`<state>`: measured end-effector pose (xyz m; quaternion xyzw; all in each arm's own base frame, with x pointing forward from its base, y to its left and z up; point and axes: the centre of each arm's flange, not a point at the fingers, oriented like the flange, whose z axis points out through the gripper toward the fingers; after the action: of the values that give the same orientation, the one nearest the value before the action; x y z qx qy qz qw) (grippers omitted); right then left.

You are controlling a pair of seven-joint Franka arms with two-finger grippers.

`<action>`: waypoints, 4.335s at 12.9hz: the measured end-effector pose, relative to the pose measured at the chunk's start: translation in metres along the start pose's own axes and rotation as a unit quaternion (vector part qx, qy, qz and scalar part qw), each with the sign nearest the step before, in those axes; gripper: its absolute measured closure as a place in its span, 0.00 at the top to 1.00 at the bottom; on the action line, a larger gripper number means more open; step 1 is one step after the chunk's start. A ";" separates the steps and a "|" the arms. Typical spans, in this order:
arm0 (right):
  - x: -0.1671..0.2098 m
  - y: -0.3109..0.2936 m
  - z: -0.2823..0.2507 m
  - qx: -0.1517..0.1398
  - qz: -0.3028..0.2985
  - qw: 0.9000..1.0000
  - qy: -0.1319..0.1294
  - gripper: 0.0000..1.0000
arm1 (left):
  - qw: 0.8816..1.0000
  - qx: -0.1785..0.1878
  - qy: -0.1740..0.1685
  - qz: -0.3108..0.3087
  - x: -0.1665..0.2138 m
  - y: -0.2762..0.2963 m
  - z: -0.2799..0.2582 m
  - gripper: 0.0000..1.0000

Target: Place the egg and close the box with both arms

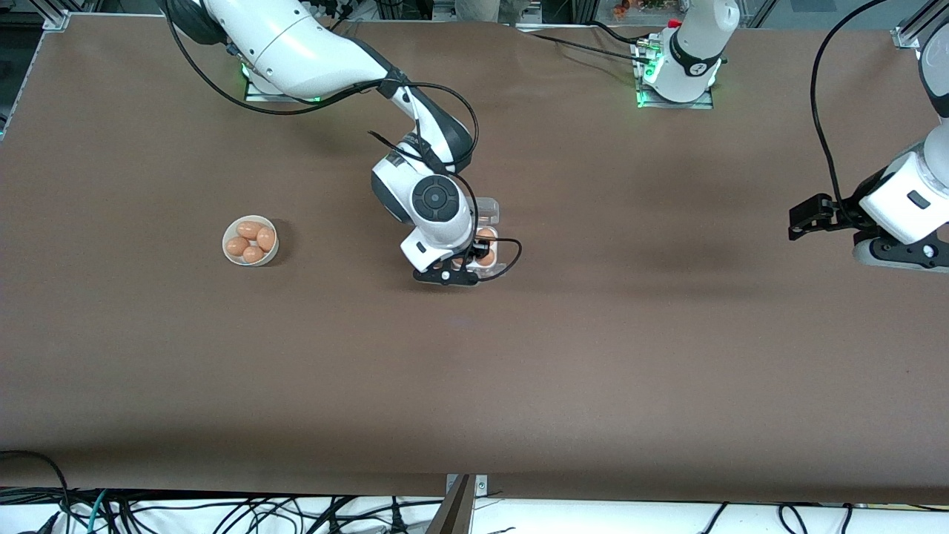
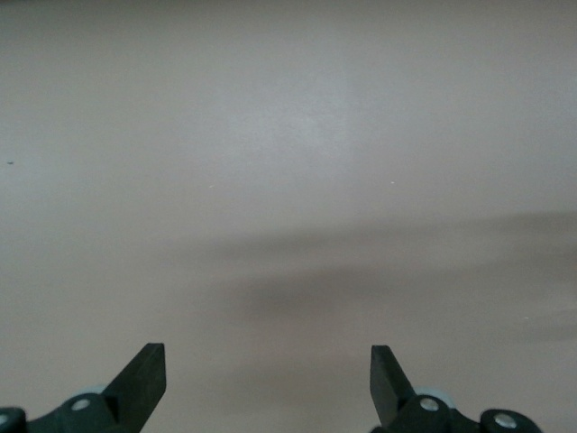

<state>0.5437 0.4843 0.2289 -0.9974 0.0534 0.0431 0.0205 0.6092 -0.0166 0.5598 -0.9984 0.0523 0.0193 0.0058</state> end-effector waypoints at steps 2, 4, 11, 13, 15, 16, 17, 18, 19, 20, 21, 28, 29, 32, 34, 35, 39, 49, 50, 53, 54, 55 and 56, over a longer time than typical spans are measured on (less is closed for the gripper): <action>-0.001 -0.001 0.000 -0.001 0.003 1.000 0.001 0.73 | 1.000 -0.017 -0.008 0.012 0.002 0.018 0.006 1.00; 0.000 -0.001 -0.002 -0.001 0.005 1.000 0.003 0.93 | 0.999 -0.046 -0.017 0.023 0.004 0.042 0.012 1.00; 0.025 0.068 -0.121 -0.065 0.025 0.998 -0.010 1.00 | 0.984 -0.096 -0.146 0.026 -0.012 0.178 0.063 0.59; 0.025 0.113 -0.152 -0.068 0.015 0.998 -0.012 1.00 | 0.979 -0.091 -0.181 -0.005 -0.021 0.235 0.086 0.36; 0.022 0.171 -0.177 -0.073 0.002 0.997 -0.020 1.00 | 0.973 -0.077 -0.215 -0.025 -0.035 0.294 0.112 0.17; 0.020 0.204 -0.190 -0.076 -0.004 0.997 -0.023 1.00 | 0.969 -0.077 -0.233 -0.032 -0.042 0.318 0.126 0.16; 0.018 0.239 -0.204 -0.078 -0.008 0.997 -0.027 1.00 | 0.963 -0.078 -0.253 -0.041 -0.048 0.338 0.141 0.11; 0.016 0.274 -0.218 -0.079 -0.011 0.996 -0.036 1.00 | 0.958 -0.076 -0.271 -0.050 -0.053 0.354 0.156 0.11; 0.015 0.310 -0.234 -0.077 -0.014 0.996 -0.048 1.00 | 0.954 -0.068 -0.285 -0.061 -0.057 0.368 0.171 0.09; 0.014 0.347 -0.250 -0.072 -0.016 0.996 -0.057 1.00 | 0.952 -0.059 -0.291 -0.073 -0.061 0.383 0.188 0.08; 0.014 0.384 -0.266 -0.066 -0.018 0.996 -0.065 1.00 | 0.951 -0.049 -0.291 -0.087 -0.064 0.399 0.205 0.08; 0.020 0.516 -0.323 -0.032 -0.023 0.998 -0.053 1.00 | 0.952 -0.020 -0.273 -0.139 -0.089 0.474 0.284 0.09; 0.021 0.518 -0.331 -0.031 -0.021 0.998 -0.049 1.00 | 0.952 -0.023 -0.269 -0.142 -0.087 0.476 0.287 0.09; 0.018 0.534 -0.342 -0.029 -0.012 0.998 -0.055 1.00 | 0.957 -0.039 -0.245 -0.154 -0.076 0.475 0.289 0.09; 0.017 0.522 -0.345 -0.030 -0.022 0.998 -0.058 1.00 | 0.959 -0.050 -0.228 -0.163 -0.068 0.475 0.291 0.09; 0.016 0.513 -0.346 -0.031 -0.030 0.997 -0.058 1.00 | 0.959 -0.054 -0.223 -0.166 -0.064 0.475 0.291 0.09; 0.015 0.506 -0.357 -0.031 -0.038 0.997 -0.054 1.00 | 0.960 -0.068 -0.197 -0.186 -0.033 0.458 0.274 0.12; 0.011 0.494 -0.385 0.005 -0.057 0.997 -0.043 1.00 | 0.987 -0.021 -0.051 -0.148 0.081 0.213 0.065 0.78; 0.011 0.494 -0.389 0.005 -0.059 0.997 -0.040 1.00 | 0.989 0.005 -0.036 -0.140 0.084 0.193 0.060 0.87; 0.011 0.498 -0.390 -0.014 -0.073 0.996 -0.039 1.00 | 0.992 0.050 -0.022 -0.112 0.090 0.158 0.058 0.99; 0.011 0.500 -0.391 -0.026 -0.076 0.996 -0.040 1.00 | 0.993 0.050 -0.018 -0.108 0.091 0.143 0.052 1.00; 0.011 0.498 -0.391 -0.032 -0.080 0.995 -0.040 1.00 | 0.993 0.047 -0.012 -0.110 0.090 0.122 0.041 1.00; 0.011 0.496 -0.391 -0.033 -0.082 0.995 -0.039 1.00 | 0.993 0.044 -0.004 -0.112 0.088 0.099 0.028 1.00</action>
<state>0.5332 -0.0274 0.5988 -0.9961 -0.0313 0.0822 -0.0068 0.6856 -0.1240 0.5270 -0.9967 -0.0589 0.0206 0.0525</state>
